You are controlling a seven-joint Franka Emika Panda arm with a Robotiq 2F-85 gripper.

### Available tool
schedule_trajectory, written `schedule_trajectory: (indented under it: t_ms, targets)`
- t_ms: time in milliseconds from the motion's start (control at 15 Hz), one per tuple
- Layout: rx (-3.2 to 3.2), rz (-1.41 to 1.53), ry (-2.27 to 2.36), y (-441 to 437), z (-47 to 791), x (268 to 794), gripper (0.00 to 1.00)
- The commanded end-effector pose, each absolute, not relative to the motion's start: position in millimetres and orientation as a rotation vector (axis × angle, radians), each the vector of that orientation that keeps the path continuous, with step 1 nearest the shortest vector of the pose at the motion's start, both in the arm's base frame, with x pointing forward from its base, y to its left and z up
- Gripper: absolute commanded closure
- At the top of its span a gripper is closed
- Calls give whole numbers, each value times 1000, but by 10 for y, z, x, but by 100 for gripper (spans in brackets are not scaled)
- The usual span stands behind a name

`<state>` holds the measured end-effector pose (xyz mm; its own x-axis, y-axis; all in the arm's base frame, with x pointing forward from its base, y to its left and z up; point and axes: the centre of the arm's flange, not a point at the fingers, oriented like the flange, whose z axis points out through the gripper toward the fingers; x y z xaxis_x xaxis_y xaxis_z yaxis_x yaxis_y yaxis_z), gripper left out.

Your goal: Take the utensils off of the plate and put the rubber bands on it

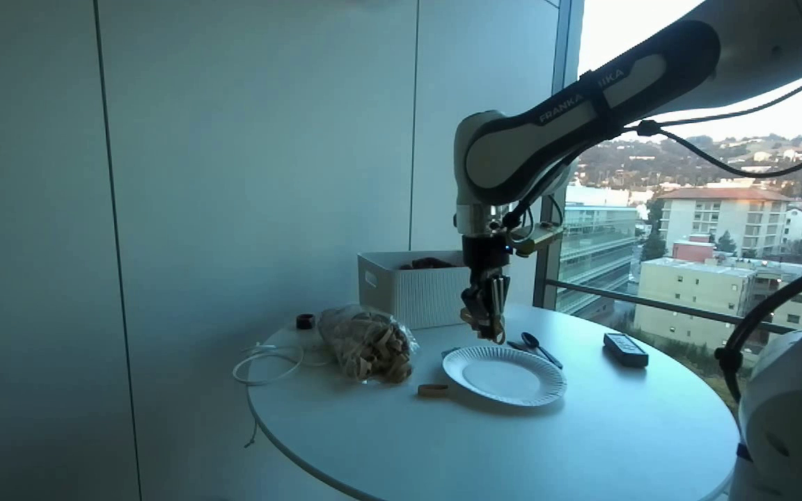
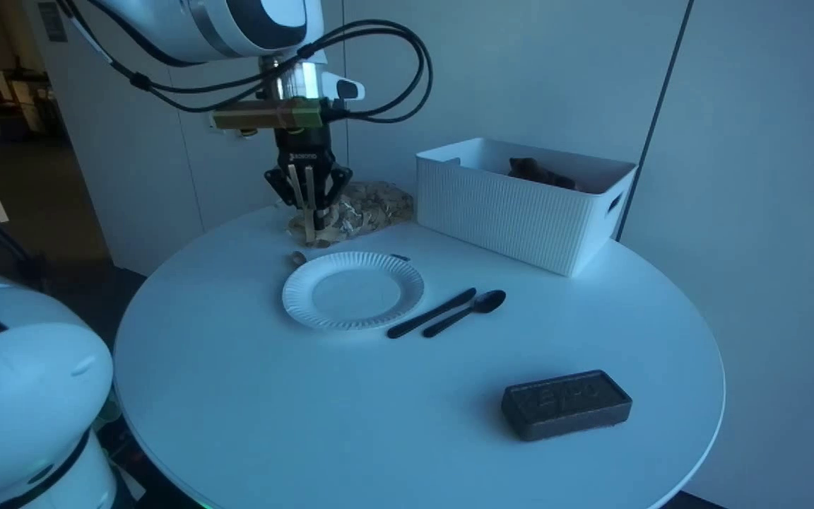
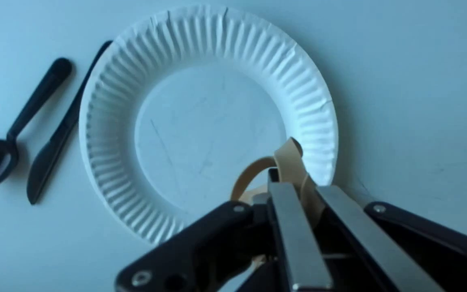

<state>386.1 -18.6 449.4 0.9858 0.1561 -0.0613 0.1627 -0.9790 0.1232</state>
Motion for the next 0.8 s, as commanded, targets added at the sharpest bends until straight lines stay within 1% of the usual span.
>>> schedule_trajectory:
  t_ms: [0,400,467,533,600,733]
  targets:
    - [3045,-136,107,-458,4281,3857,90]
    - [3101,-240,31,-750,3859,4001,89]
    - [3112,-237,23,-771,3834,4024,64]
    - [3123,-234,15,-787,3801,4034,63]
    - [3125,-234,8,-796,3777,4037,58]
    - [3130,-228,-4,-793,3765,4024,42]
